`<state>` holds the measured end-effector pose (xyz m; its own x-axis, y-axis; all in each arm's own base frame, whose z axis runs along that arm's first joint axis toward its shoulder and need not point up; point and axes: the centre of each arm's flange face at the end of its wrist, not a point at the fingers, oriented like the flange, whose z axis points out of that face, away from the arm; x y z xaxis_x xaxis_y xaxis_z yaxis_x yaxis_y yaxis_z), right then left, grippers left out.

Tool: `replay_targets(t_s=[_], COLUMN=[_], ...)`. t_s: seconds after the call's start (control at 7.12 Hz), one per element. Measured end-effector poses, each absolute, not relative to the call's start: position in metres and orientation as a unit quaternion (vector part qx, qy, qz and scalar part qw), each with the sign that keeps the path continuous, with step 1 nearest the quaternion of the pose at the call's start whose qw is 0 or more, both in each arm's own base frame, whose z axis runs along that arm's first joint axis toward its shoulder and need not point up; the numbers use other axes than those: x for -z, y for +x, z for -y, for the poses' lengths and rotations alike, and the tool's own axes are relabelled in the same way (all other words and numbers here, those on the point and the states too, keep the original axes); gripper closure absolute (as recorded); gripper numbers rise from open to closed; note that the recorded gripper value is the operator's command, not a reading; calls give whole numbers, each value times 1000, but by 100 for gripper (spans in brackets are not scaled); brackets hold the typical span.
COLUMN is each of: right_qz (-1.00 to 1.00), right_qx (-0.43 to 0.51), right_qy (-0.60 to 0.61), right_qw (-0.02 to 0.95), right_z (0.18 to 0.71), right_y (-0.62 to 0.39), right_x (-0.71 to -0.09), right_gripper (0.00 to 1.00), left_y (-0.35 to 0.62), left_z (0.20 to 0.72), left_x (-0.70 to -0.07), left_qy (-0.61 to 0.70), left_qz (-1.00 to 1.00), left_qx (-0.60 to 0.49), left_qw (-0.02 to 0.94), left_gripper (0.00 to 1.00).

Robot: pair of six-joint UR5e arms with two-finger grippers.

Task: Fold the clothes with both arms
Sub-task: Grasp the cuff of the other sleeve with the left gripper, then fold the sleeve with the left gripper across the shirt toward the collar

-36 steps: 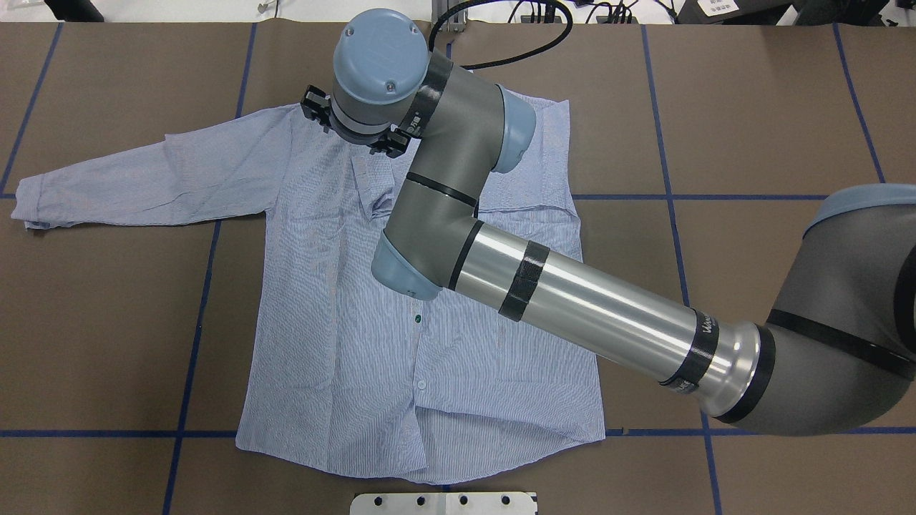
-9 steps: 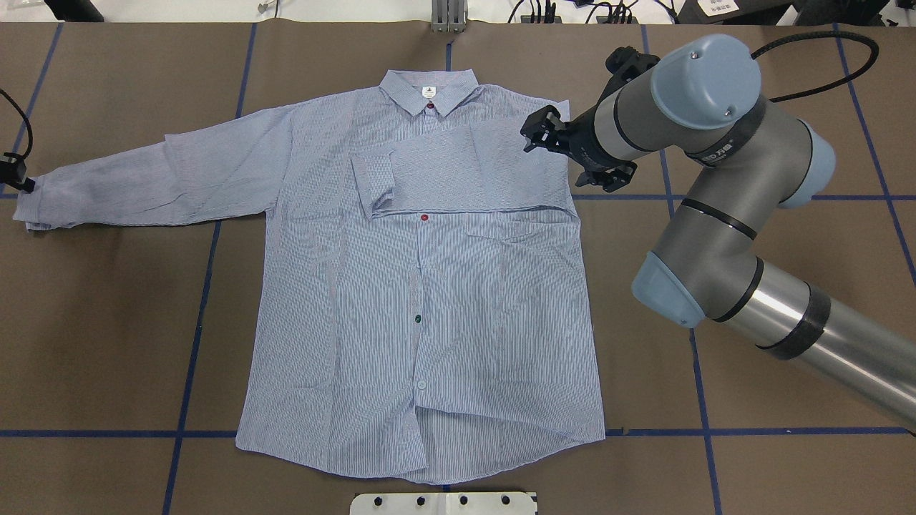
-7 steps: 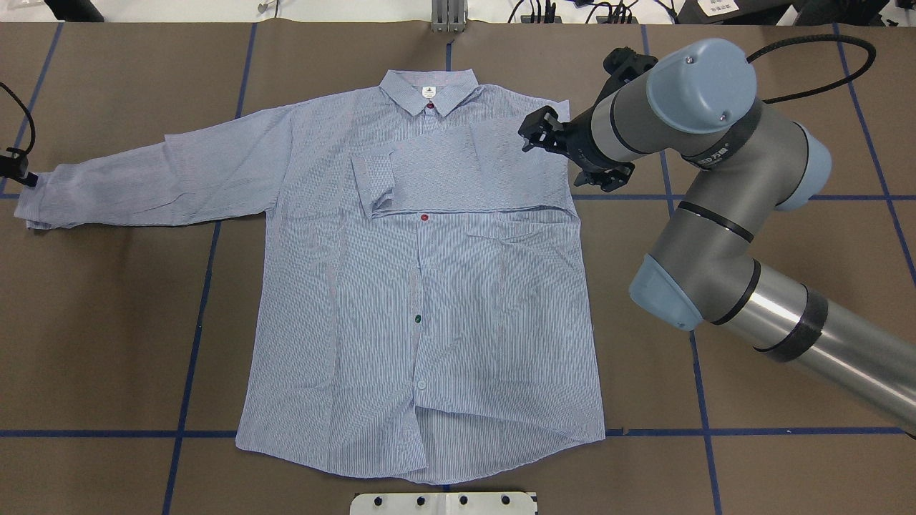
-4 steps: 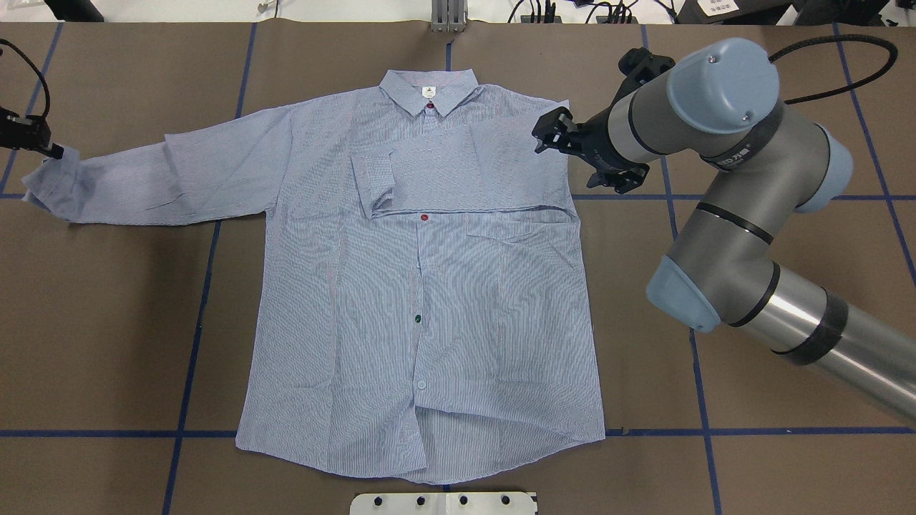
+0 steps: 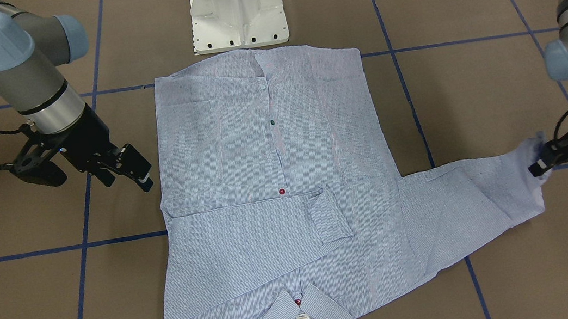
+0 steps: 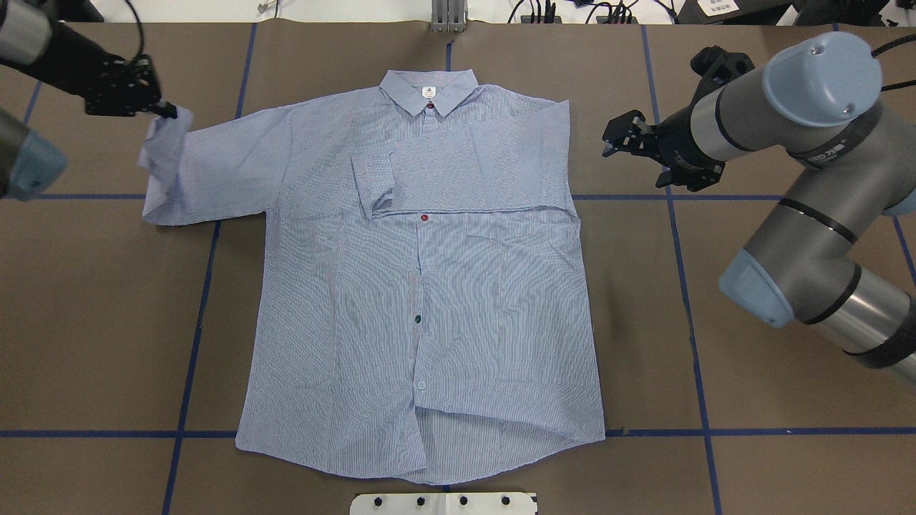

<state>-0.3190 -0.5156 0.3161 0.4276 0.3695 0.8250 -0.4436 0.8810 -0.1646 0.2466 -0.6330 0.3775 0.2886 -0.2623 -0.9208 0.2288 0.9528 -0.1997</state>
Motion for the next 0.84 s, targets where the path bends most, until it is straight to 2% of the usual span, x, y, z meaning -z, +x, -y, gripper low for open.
replay_targets(t_s=[0.42,0.84], right_qz=[467,464], right_qx=[-228,-230], right_qy=[38,41], right_qw=[854,855], right_z=[519,519], right_y=[-283,-279], right_x=[-346,-350], right_gripper=[0,0], left_y=[411,500], left_z=[612,597], left_x=[-222,-128], left_qy=[-61,-61], left_qz=[-605,-624], left_qx=[232,262], left_qw=[759,734], left_gripper=[100,100])
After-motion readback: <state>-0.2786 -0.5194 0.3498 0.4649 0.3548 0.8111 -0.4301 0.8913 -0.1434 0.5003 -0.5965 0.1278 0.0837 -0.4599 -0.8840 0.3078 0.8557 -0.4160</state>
